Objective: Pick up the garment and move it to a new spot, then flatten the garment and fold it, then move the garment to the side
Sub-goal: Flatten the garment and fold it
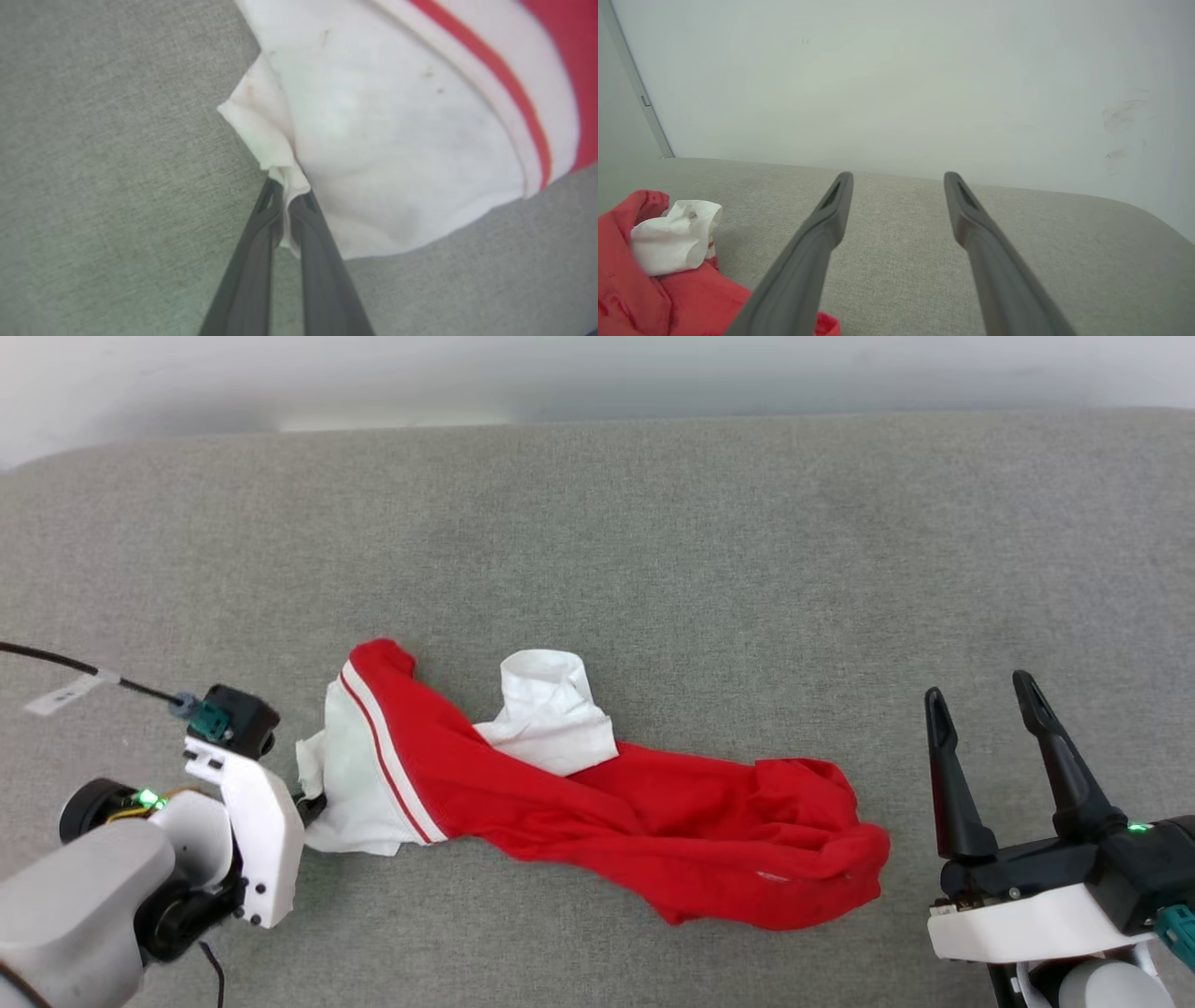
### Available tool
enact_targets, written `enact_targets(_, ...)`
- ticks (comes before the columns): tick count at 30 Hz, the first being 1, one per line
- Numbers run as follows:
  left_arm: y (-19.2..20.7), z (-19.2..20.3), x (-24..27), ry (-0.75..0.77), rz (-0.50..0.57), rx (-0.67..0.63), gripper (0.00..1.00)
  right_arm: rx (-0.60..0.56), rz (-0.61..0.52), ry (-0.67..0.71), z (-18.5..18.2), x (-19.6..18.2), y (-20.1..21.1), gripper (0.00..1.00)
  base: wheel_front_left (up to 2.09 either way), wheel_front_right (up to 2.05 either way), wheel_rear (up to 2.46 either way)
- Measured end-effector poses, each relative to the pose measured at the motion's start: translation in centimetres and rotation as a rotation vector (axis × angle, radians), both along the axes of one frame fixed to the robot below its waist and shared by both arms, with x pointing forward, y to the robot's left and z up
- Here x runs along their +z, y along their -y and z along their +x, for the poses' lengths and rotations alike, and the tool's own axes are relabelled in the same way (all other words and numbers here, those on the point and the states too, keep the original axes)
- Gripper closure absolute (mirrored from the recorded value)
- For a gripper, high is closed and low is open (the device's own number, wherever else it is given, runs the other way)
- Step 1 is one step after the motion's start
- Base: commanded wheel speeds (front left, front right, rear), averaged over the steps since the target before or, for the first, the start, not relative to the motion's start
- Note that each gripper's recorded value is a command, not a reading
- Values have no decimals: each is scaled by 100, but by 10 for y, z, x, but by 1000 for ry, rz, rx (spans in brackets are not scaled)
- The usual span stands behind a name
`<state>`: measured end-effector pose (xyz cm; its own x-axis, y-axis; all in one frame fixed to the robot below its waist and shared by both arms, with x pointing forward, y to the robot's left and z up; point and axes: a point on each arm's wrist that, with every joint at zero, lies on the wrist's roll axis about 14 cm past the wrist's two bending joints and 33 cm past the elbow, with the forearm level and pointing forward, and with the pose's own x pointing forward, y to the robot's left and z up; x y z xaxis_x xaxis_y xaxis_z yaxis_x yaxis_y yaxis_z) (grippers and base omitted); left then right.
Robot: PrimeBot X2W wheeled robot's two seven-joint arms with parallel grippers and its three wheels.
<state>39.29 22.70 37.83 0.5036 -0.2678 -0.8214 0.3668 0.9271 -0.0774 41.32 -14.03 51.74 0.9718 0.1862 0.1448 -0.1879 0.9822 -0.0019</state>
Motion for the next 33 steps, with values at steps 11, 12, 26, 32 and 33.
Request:
enact_targets(11, -3, 37, 79, 510, -28, 104, 0, 11, -58, 158, -3, 52, -6, 0, 0, 0, 0)
enact_targets(12, -3, 38, 87, 564, -29, 112, 0, 18, -68, 189, -1, 62, -9, 0, 0, 0, 0)
enact_targets(26, -5, 16, 167, 1012, 1, 364, 0, 333, -262, 427, 37, 131, -99, 0, 0, 0, 0)
enact_targets(32, -14, -7, 171, 1095, 34, 473, 0, 538, -390, 203, 56, 88, -147, 0, 0, 0, 0)
enact_targets(33, -15, -10, 170, 1098, 38, 491, 0, 580, -426, 144, 56, 76, -157, 0, 0, 0, 0)
